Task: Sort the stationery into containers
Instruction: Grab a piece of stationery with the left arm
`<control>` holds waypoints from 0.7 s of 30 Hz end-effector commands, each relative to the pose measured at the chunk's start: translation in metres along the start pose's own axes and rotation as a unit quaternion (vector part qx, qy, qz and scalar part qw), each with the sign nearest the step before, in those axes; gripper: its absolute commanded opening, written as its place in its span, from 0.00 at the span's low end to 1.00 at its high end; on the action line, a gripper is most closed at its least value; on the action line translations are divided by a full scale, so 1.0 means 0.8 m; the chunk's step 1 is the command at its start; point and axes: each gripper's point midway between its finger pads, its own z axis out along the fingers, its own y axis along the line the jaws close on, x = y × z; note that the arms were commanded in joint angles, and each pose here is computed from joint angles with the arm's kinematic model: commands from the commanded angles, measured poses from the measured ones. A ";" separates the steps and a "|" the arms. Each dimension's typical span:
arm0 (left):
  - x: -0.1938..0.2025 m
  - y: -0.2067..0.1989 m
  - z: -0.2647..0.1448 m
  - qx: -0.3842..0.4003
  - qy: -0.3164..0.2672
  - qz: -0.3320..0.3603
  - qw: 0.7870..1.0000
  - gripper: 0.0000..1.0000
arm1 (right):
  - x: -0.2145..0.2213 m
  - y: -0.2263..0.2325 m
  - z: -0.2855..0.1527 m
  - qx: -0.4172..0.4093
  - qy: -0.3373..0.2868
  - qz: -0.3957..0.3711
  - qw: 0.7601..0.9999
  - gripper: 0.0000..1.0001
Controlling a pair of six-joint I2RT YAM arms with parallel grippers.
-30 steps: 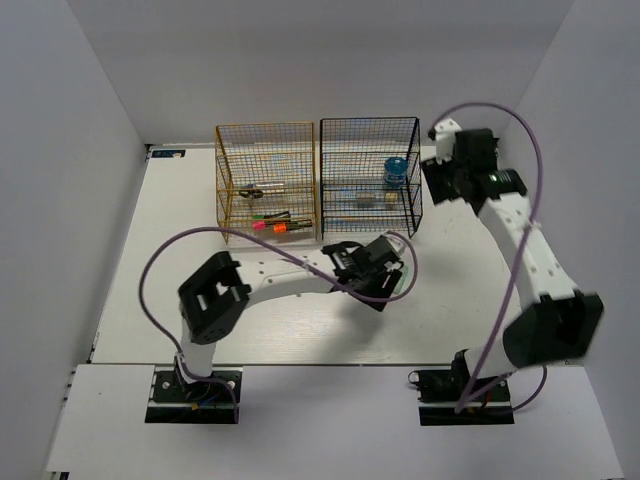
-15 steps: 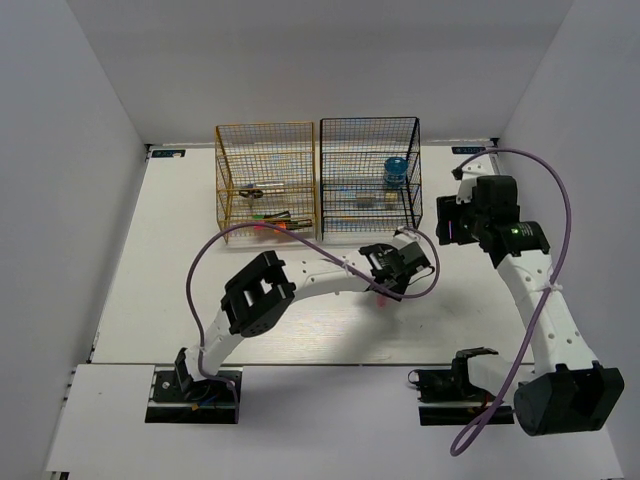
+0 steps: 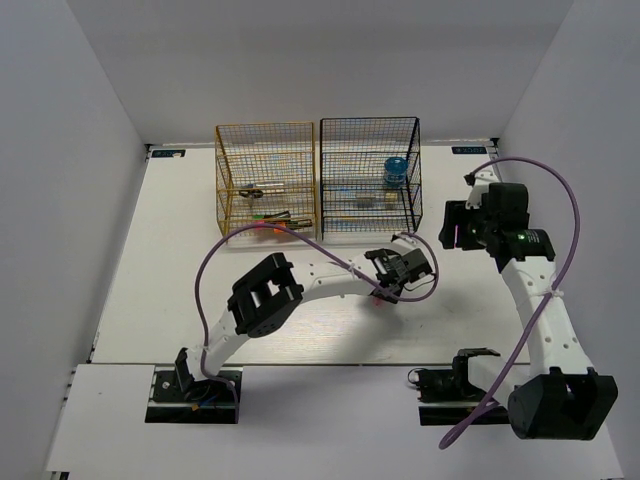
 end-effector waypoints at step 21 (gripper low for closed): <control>-0.055 0.018 -0.128 0.155 -0.024 0.082 0.984 0.00 | 0.031 0.047 -0.009 -0.184 -0.002 -0.046 0.982 0.00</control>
